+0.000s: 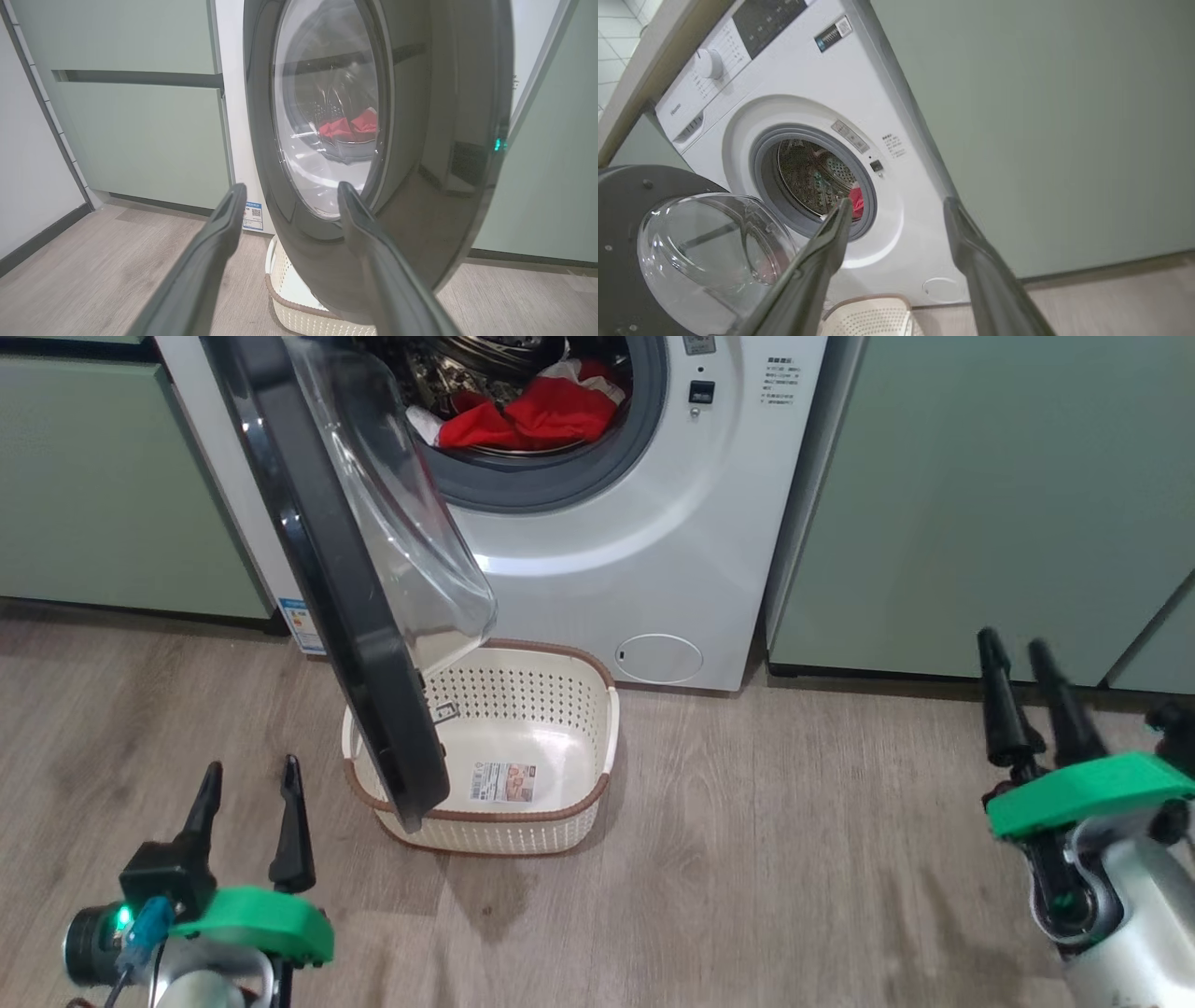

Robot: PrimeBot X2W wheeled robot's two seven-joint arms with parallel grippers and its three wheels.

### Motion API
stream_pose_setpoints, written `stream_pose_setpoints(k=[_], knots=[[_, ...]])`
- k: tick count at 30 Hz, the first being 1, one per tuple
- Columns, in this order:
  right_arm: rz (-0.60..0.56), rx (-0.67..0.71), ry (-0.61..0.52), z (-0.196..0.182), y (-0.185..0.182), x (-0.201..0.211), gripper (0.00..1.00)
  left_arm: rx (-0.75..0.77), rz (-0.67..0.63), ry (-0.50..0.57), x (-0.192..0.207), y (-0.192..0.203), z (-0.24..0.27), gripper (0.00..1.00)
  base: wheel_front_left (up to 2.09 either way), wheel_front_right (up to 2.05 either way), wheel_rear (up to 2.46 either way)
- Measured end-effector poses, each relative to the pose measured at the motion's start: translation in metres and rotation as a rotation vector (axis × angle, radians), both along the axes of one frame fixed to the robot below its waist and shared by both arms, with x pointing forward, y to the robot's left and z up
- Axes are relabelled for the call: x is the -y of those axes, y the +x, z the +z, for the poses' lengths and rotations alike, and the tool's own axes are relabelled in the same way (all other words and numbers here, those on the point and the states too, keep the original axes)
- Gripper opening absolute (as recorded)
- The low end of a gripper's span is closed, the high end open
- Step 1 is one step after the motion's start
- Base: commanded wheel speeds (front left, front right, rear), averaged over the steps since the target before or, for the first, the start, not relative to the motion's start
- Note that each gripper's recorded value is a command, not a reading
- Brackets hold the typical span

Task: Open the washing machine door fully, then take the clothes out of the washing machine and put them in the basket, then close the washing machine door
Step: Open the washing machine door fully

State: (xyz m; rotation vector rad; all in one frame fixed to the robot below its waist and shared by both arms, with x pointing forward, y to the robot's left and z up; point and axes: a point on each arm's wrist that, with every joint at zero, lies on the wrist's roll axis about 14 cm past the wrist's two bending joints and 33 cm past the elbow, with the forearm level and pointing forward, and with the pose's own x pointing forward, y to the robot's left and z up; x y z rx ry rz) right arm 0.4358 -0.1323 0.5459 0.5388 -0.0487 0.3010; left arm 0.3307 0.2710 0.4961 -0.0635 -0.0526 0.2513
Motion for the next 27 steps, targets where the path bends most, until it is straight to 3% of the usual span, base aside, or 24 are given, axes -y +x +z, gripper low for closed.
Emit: stream_pose_setpoints(k=[3,13,27], knots=[[-0.028,0.079,-0.075,0.011,-0.005,0.002,1.00,-0.002,-0.008,0.000,0.001,0.001,-0.001,1.00,0.00,0.00,0.00],[0.010,0.014,-0.260,-0.037,-0.038,-0.014,1.00,-0.001,-0.005,-0.005,0.000,-0.002,-0.001,1.00,0.00,0.00,0.00],[0.067,-0.019,-0.321,-0.055,-0.047,-0.030,1.00,0.001,0.000,-0.008,-0.001,-0.005,-0.001,1.00,0.00,0.00,0.00]])
